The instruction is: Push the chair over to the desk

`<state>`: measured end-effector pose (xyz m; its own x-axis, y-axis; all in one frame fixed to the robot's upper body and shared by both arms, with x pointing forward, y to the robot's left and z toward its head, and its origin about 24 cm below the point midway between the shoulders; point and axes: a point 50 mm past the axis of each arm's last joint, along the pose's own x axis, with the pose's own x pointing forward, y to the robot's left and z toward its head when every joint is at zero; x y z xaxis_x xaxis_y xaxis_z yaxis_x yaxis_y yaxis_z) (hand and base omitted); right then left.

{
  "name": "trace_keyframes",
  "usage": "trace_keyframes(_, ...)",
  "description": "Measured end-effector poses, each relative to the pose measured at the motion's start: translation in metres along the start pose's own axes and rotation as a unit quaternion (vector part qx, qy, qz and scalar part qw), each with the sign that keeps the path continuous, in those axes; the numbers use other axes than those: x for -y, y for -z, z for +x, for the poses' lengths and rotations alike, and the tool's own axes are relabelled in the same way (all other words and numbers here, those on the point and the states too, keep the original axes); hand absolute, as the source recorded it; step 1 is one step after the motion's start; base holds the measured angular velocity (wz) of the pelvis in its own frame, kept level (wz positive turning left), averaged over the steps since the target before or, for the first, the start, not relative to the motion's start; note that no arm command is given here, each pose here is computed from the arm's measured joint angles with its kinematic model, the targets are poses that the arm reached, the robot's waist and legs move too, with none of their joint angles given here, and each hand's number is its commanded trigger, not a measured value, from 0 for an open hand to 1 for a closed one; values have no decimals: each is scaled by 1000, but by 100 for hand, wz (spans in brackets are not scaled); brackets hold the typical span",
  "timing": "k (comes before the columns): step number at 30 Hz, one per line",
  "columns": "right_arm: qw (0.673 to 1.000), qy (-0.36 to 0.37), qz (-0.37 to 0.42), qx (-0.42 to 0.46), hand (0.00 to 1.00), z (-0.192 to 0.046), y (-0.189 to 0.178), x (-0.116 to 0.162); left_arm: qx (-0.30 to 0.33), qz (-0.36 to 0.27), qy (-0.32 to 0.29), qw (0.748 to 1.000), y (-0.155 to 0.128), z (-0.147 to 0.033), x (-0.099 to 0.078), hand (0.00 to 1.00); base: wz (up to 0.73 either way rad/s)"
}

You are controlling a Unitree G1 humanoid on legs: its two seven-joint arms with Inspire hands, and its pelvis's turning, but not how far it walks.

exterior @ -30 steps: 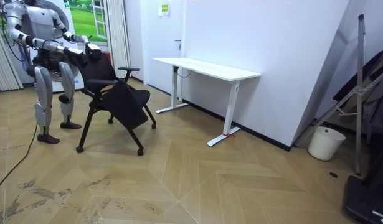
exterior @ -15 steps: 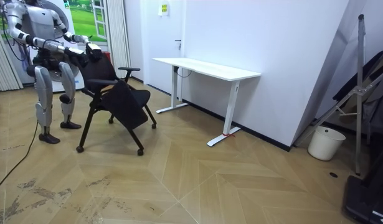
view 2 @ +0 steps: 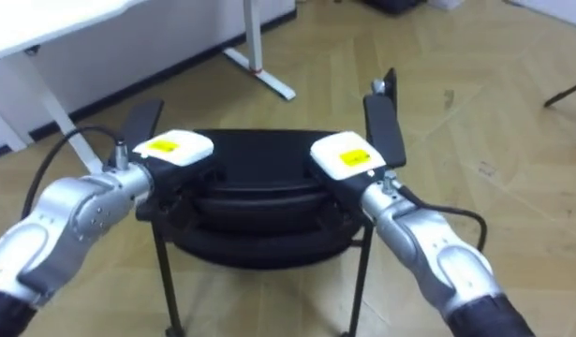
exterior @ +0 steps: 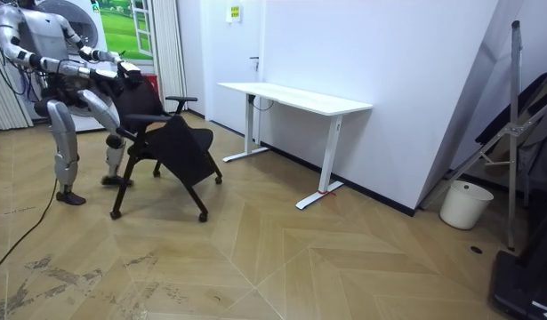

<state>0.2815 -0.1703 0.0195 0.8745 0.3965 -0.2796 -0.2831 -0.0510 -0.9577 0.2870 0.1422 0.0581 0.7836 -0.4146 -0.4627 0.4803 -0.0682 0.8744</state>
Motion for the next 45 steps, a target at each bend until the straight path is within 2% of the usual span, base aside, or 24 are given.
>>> trace_keyframes(4,1000,4,2,2,100,-6,0,-5,13,-2,13,1000,-1,-3,-1,100,-42)
trace_keyframes(11,999,26,-17,5,100,-8,-1,6,12,-5,-6,1000,1,-5,-8,100,-10)
trace_keyframes(27,999,14,-26,18,100,-12,-3,1,18,-16,2,1000,3,-1,2,100,5)
trace_keyframes(32,999,14,-32,20,100,-14,-2,4,19,-17,-8,1000,3,-1,0,100,40)
trace_keyframes(38,999,17,-39,27,100,-12,-3,13,18,-2,-24,1000,4,-2,-11,100,4)
trace_keyframes(45,999,-2,-31,32,100,-11,-6,6,13,-2,-17,1000,6,-1,-7,100,15)
